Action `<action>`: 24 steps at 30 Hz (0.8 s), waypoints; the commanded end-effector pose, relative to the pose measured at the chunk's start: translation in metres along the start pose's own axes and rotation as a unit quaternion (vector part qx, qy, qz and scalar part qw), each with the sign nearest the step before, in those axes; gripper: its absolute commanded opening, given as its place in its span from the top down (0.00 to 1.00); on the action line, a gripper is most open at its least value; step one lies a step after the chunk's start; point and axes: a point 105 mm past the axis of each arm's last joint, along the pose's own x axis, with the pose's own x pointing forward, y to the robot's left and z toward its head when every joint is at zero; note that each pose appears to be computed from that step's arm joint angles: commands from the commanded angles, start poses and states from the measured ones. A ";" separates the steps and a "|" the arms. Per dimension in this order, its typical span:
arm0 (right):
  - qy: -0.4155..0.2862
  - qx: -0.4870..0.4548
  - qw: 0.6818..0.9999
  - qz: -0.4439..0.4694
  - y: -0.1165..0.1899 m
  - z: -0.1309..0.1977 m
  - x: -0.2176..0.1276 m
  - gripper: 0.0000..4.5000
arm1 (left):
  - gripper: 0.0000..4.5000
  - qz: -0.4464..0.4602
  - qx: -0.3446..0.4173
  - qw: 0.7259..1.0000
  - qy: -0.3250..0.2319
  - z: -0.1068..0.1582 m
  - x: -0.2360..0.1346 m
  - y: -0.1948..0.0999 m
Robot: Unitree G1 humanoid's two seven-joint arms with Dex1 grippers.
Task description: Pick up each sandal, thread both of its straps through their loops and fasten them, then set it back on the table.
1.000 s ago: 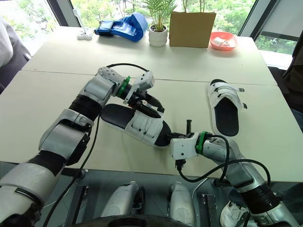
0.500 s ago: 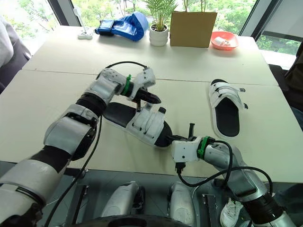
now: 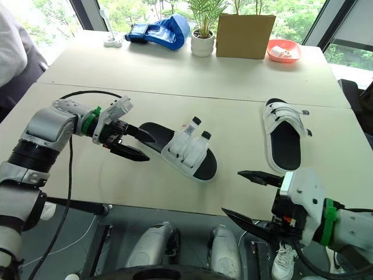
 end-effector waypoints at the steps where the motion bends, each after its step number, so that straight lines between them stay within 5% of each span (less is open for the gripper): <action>1: -0.009 -0.003 1.000 -0.001 0.007 0.014 -0.006 0.00 | 0.01 -0.014 0.001 1.000 0.002 0.003 0.027 0.006; 7: 0.007 0.003 1.000 -0.026 0.003 0.011 -0.010 0.00 | 0.01 -0.054 -0.007 0.998 0.026 -0.010 0.071 0.012; 12: 0.013 0.002 0.999 -0.052 -0.001 0.008 -0.011 0.00 | 0.40 -0.050 -0.031 0.998 -0.014 0.001 0.076 0.020; 18: -0.006 0.002 0.993 -0.114 -0.015 0.008 -0.016 0.00 | 1.00 -0.019 -0.128 0.982 -0.139 0.032 0.054 0.024; 22: -0.021 -0.020 0.985 -0.169 -0.034 0.011 -0.022 0.00 | 1.00 0.117 -0.118 0.948 -0.270 0.066 0.038 0.048; 24: -0.027 -0.020 0.975 -0.219 -0.052 0.011 -0.030 0.00 | 1.00 0.258 -0.176 0.889 -0.336 0.073 0.022 0.080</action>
